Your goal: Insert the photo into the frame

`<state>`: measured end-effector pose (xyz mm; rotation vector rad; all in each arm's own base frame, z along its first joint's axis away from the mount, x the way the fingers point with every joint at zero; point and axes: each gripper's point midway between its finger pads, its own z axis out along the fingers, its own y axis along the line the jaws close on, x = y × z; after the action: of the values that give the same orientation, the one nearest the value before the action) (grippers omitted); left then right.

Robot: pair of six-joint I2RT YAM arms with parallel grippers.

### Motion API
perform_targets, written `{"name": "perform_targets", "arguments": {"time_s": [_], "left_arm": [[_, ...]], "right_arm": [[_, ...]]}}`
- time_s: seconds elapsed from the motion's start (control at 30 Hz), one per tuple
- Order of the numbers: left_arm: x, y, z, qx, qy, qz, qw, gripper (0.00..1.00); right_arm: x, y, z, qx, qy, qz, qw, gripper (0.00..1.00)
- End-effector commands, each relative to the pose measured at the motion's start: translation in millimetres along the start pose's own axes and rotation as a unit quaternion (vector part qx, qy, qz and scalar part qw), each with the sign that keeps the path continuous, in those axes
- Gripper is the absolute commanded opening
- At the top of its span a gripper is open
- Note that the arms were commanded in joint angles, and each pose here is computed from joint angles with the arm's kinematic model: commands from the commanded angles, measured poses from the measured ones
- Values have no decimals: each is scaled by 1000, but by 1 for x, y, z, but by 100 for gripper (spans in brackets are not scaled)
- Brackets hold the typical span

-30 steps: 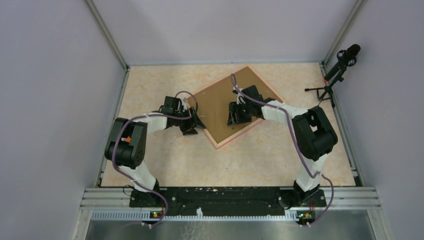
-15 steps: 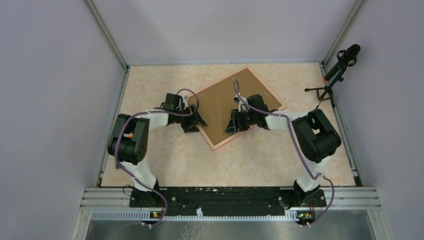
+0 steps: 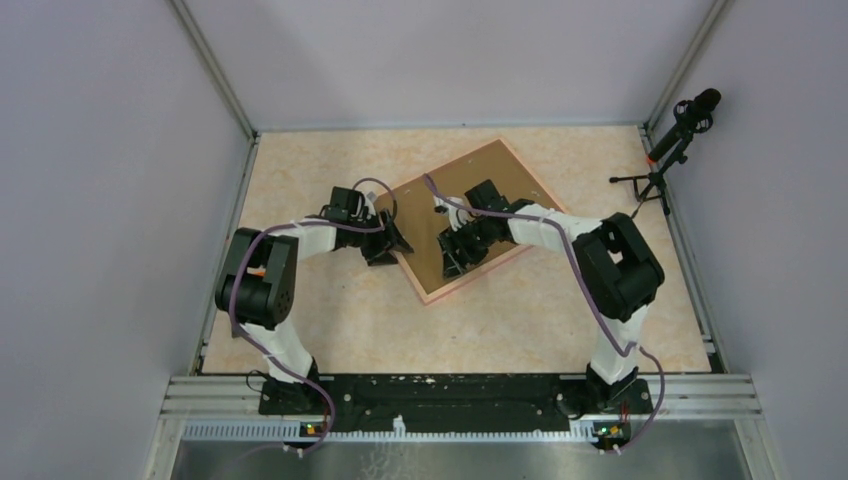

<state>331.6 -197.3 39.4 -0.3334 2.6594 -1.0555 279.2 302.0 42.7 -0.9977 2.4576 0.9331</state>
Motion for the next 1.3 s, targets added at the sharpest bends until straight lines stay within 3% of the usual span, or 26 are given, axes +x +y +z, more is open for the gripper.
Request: {"name": "perform_targets", "arguments": {"time_s": [0.0,0.1,0.2,0.27,0.37,0.43,0.53,0.6,0.67,0.77,0.93,1.27], "left_arm": [[10,19,2,-28,-1,3,1000,64],[15,18,2,-16,3,-5,1000,64],[19,18,1,-14,10,-6,1000,65],[19,15,-2,-11,9,-3,1000,65],[16,8,-10,-9,0,6,1000,67],[15,3,-16,-11,-2,13,1000,68],[5,0,-27,-32,-21,30,999,69],[-7,-4,-36,-51,-39,43,997,69],[-15,-4,-44,-75,-55,48,995,69],[-27,2,-54,-108,-91,57,988,70],[-30,9,-63,-129,-109,62,984,70],[-24,7,-70,-114,-113,62,985,69]], "right_arm": [[35,7,14,-12,101,-84,991,66],[38,24,16,-56,100,-121,986,62],[40,45,9,-95,101,-117,983,42],[26,62,-6,-104,74,-110,986,37],[-10,65,-35,-23,7,-78,997,45],[-36,48,-59,86,-54,-4,995,53],[-43,15,-97,241,-135,181,944,70],[-22,1,-110,301,-171,344,873,74],[-2,5,-103,288,-183,475,811,72],[4,9,-96,266,-203,567,752,69],[8,-2,-81,305,-181,608,711,65],[10,-5,-40,335,-167,619,690,64]]}}
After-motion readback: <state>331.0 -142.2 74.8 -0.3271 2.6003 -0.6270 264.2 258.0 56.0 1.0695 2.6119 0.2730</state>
